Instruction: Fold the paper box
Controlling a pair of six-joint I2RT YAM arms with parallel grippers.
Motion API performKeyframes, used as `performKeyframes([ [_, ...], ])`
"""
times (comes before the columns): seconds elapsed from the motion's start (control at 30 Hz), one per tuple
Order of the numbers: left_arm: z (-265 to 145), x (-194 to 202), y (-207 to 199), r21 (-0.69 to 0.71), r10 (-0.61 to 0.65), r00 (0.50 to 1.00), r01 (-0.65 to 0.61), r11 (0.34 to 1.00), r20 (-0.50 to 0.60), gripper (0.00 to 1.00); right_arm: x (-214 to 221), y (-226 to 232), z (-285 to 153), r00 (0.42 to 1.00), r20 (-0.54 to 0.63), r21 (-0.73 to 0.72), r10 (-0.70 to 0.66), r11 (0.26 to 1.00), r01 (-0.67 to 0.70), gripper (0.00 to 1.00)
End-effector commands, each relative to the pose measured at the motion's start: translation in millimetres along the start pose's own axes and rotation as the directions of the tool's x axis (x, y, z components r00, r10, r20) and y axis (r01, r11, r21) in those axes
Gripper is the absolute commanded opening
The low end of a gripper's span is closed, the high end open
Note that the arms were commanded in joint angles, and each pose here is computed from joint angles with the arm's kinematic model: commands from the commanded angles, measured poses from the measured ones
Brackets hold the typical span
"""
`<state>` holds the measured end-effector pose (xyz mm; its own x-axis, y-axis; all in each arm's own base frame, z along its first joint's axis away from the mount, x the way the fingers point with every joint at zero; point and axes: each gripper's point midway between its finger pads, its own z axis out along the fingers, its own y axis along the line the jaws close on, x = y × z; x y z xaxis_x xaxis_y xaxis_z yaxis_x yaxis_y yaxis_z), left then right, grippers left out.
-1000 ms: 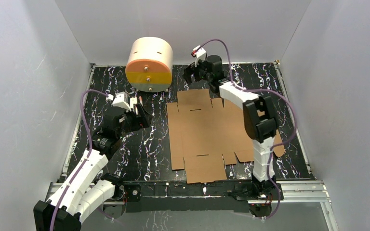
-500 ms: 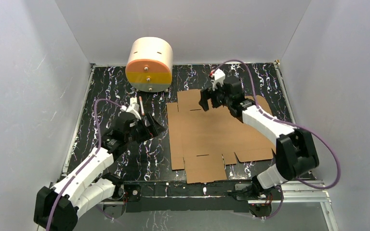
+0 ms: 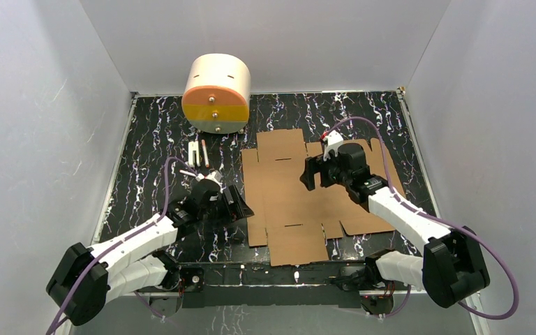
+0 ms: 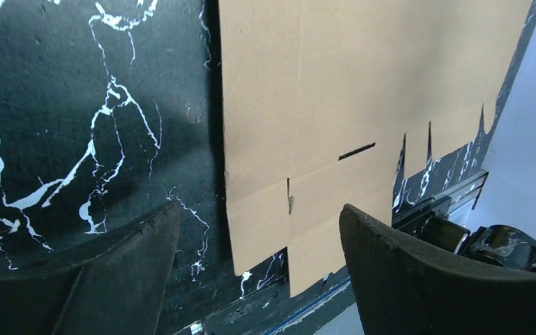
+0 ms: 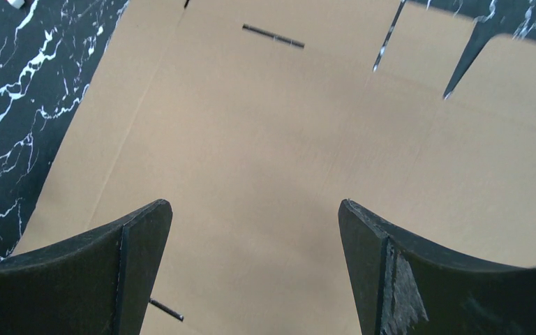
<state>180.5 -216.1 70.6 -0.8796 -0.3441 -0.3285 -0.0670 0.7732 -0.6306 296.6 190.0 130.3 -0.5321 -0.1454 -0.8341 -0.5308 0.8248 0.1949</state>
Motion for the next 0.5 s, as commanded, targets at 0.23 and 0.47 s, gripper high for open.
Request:
performKeyframes([
  [0.23, 19, 8, 5, 0.003, -0.038, 0.999, 0.038, 0.999, -0.007, 0.63, 3, 10, -4, 0.998, 0.045, -0.05, 0.053, 0.998, -0.05, 0.98],
  [0.47, 31, -6, 7, -0.02, 0.015, 0.999, -0.014, 1.0, 0.05, 0.39, 9, 11, -6, 0.998, 0.044, -0.06, 0.055, 0.997, -0.052, 0.99],
])
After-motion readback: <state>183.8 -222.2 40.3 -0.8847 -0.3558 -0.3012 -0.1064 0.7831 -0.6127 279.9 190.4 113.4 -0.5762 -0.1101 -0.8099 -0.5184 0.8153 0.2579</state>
